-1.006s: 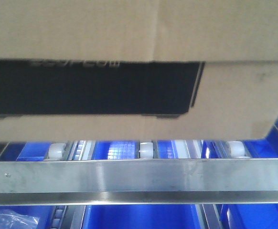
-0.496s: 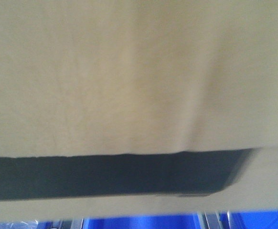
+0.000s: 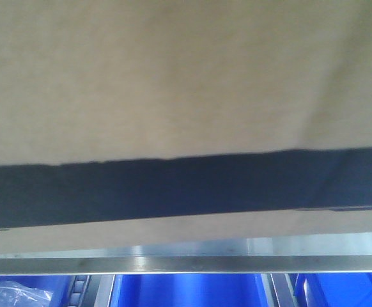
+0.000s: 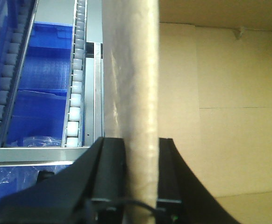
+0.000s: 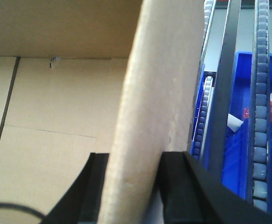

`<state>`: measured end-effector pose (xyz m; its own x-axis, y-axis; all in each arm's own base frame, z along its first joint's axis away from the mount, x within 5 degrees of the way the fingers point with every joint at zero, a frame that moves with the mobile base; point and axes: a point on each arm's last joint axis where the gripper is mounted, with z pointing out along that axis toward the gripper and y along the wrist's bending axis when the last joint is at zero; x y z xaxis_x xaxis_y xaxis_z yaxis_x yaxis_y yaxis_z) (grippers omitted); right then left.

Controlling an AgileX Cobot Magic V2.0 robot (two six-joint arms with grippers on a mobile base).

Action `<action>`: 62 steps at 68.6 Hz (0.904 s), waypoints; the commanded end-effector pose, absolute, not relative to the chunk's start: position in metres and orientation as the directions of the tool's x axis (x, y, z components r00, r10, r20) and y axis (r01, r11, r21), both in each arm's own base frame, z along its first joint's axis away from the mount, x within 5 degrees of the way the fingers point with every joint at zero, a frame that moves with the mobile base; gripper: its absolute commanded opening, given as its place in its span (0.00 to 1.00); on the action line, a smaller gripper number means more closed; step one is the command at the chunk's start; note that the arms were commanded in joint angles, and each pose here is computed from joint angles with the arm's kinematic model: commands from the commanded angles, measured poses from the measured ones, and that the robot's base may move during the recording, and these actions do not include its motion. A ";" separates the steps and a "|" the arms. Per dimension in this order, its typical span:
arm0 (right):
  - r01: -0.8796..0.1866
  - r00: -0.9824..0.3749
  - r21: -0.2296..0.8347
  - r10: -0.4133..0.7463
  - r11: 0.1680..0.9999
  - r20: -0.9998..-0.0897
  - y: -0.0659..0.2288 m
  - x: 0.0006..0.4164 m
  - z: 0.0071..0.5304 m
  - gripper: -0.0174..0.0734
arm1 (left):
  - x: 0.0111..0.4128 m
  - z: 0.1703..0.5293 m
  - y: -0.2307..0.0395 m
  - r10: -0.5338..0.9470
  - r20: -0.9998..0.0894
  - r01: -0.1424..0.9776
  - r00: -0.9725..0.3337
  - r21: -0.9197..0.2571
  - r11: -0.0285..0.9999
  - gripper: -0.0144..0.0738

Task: Grab box from left shelf to table start
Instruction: 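Lift the gripped box up and pull it off the shelf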

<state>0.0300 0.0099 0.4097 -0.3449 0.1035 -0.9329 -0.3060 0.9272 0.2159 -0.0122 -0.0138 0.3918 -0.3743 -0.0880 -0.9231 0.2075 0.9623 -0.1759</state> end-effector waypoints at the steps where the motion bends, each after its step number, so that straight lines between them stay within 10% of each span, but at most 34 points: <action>1: -0.306 -0.178 0.162 0.111 0.938 -0.978 0.006 0.031 0.429 0.25 | -0.015 0.417 -0.017 -0.174 -0.964 0.272 -0.202 -0.226 0.935 0.06; 62: -0.306 -0.178 0.162 0.111 0.938 -0.978 0.006 0.031 0.429 0.25 | -0.015 0.417 -0.017 -0.174 -0.964 0.272 -0.202 -0.226 0.935 0.06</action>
